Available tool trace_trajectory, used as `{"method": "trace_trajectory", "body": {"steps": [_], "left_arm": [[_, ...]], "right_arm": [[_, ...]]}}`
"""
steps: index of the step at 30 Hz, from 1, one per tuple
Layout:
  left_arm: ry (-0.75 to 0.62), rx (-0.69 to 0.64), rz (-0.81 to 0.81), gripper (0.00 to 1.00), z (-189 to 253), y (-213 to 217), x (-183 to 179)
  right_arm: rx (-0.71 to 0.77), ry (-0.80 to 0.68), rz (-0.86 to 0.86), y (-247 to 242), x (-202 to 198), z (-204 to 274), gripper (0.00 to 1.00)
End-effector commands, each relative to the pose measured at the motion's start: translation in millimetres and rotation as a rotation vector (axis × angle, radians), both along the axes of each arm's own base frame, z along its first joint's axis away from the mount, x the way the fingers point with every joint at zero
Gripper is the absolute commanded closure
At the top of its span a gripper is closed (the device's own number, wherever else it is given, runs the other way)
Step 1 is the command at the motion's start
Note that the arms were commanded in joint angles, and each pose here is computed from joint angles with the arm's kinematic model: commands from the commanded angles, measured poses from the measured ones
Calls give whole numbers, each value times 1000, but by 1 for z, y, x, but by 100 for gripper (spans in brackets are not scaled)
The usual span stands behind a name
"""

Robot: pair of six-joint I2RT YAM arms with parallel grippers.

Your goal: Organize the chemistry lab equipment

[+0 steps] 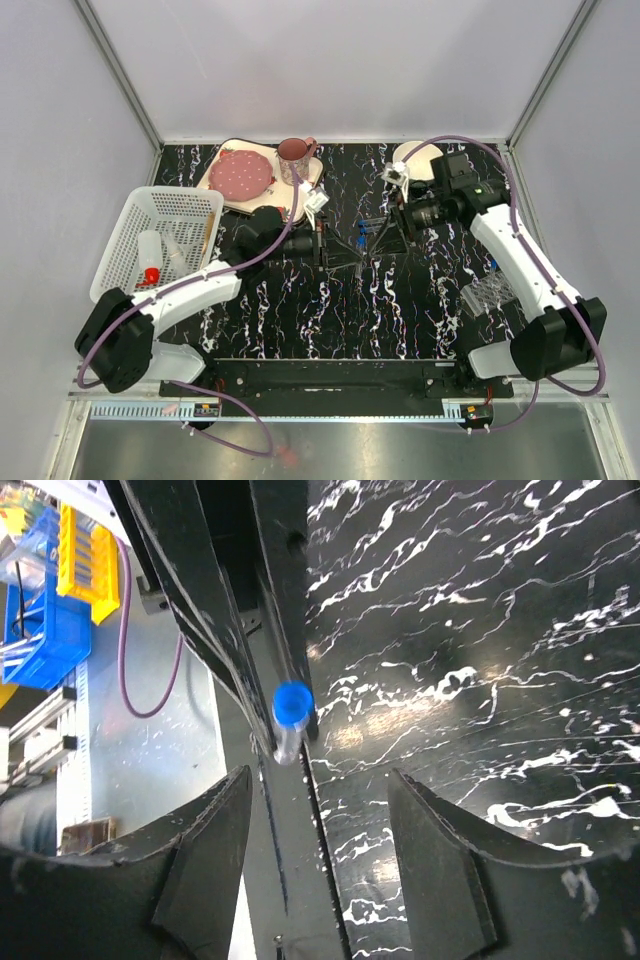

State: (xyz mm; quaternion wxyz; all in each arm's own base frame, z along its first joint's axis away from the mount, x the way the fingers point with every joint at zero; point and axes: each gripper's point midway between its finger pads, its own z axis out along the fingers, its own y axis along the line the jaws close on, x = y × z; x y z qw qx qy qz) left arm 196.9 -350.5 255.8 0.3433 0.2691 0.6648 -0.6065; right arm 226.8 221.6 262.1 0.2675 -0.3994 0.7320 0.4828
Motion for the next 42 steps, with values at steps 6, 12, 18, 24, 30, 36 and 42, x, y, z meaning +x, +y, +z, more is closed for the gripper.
{"method": "trace_trajectory", "body": {"steps": [6,12,18,24,30,36,42], "left_arm": [[-26,-6,-73,94,8,-24,-7],[-15,-13,-72,94,6,-28,-5],[-10,-18,-72,94,5,-28,-5],[-22,-31,-72,94,10,-27,-6],[-22,-38,-75,93,9,-27,-7],[-23,-37,-63,92,9,-27,-6],[-12,-31,-43,69,9,-24,-2]], "right_arm": [[-24,53,69,18,-12,5,44],[-30,83,74,18,-16,-3,59],[-41,117,71,19,-15,-12,55],[-50,140,67,20,-13,-17,55],[-56,150,63,20,-13,-20,65],[-43,160,72,21,-16,-18,84],[-62,118,52,16,-15,-17,88]]}}
